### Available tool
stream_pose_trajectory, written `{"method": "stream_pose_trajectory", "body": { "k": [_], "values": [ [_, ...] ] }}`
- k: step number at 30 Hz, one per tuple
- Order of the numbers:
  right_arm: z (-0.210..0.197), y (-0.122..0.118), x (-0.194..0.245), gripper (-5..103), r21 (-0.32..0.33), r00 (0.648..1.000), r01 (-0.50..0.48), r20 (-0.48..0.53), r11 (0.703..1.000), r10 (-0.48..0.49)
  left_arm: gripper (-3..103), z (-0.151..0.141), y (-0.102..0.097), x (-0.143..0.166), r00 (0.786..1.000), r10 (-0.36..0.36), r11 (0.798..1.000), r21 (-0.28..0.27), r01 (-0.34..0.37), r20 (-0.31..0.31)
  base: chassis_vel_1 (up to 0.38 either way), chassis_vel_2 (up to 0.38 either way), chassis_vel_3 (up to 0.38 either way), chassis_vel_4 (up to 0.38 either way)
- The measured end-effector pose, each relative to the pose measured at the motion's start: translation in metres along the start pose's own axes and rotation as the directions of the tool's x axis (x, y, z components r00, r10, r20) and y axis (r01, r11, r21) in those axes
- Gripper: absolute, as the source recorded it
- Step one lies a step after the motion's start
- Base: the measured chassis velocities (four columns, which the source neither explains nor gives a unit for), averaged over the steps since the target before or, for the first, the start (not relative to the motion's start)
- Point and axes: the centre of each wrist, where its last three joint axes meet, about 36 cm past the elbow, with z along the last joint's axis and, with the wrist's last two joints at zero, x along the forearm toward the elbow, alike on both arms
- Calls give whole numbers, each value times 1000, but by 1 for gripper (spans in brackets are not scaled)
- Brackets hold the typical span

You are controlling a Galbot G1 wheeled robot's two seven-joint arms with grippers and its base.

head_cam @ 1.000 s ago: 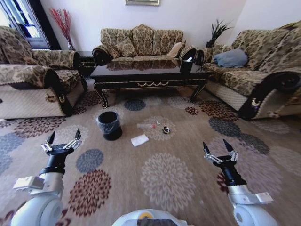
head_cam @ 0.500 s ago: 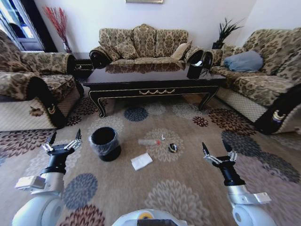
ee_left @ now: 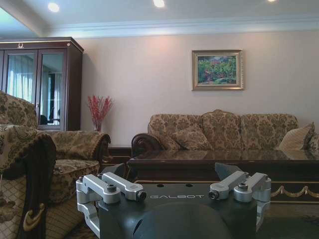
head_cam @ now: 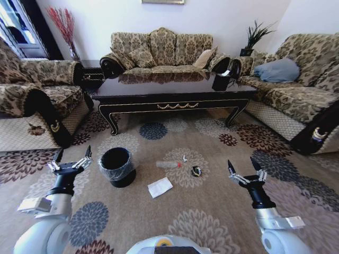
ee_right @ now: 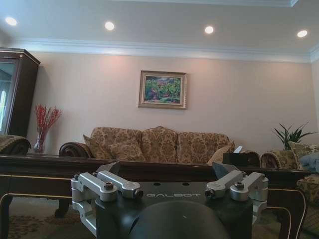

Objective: Move to the front of the table and pick up the trash from the floor, then place it into the trash bin.

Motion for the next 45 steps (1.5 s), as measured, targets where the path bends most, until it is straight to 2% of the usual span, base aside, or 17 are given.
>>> {"method": "stream_pose_trajectory", "body": {
  "k": [11,23,25,27,29,30,32,33,34,35,36,37,38,41,42,43,45],
  "values": [
    [0,1,0,100,4,1000,-17,-10,1000,17,100,0,0,0,1000,2,1000,1,-2,-3,-11,9,6,-8],
    [5,1,-1,100,-7,1000,-9,-3,1000,9,100,1,0,-1,1000,1,1000,0,-1,-12,-199,189,193,-192],
    [5,1,-1,100,-5,1000,-15,-4,1000,15,100,-5,-1,-1,1000,-14,1000,9,14,-26,-208,156,248,-201],
    [7,0,0,100,-2,1000,-27,-10,1000,27,100,-11,-2,-4,995,-64,997,35,67,-74,-146,165,101,-157],
    [8,0,0,100,-1,999,-31,-12,1000,31,100,-13,-1,-6,991,-88,995,44,92,-96,-106,121,73,-132],
    [9,0,1,100,-1,999,-34,-16,999,34,100,-17,1,-11,979,-132,989,45,140,-155,-17,78,3,-24],
    [10,0,1,100,-1,999,-33,-19,999,33,100,-23,6,-17,950,-168,981,48,187,-263,17,-32,-23,24],
    [10,0,1,100,-1,999,-33,-19,999,33,100,-23,6,-17,950,-168,981,48,187,-263,35,-64,-46,49],
    [11,1,1,100,-1,999,-32,-21,999,32,100,-27,7,-19,933,-165,979,61,195,-320,39,-64,-46,58],
    [12,1,2,100,-1,999,-32,-24,999,32,100,-32,7,-23,900,-148,975,91,202,-410,24,-57,-37,58],
    [12,1,2,100,0,999,-31,-25,1000,31,100,-34,7,-25,883,-137,974,102,203,-450,24,-57,-37,39],
    [13,1,2,100,1,999,-30,-27,1000,30,100,-37,8,-30,852,-126,972,107,208,-509,0,0,0,0],
    [13,1,2,100,1,999,-30,-27,1000,30,100,-37,8,-30,852,-126,972,107,208,-509,0,0,0,0],
    [13,1,2,100,3,999,-28,-30,1000,28,100,-31,13,-42,800,-132,967,100,232,-585,0,0,0,0],
    [13,0,3,100,4,999,-27,-32,1000,27,100,-27,15,-45,791,-130,966,104,237,-598,0,0,0,0],
    [13,0,3,100,4,999,-27,-32,1000,27,100,-27,15,-45,791,-130,966,104,237,-598,0,0,0,0],
    [14,0,4,100,6,999,-23,-36,1000,24,100,-14,20,-55,766,-134,962,102,252,-629,0,0,0,0]
  ]
}}
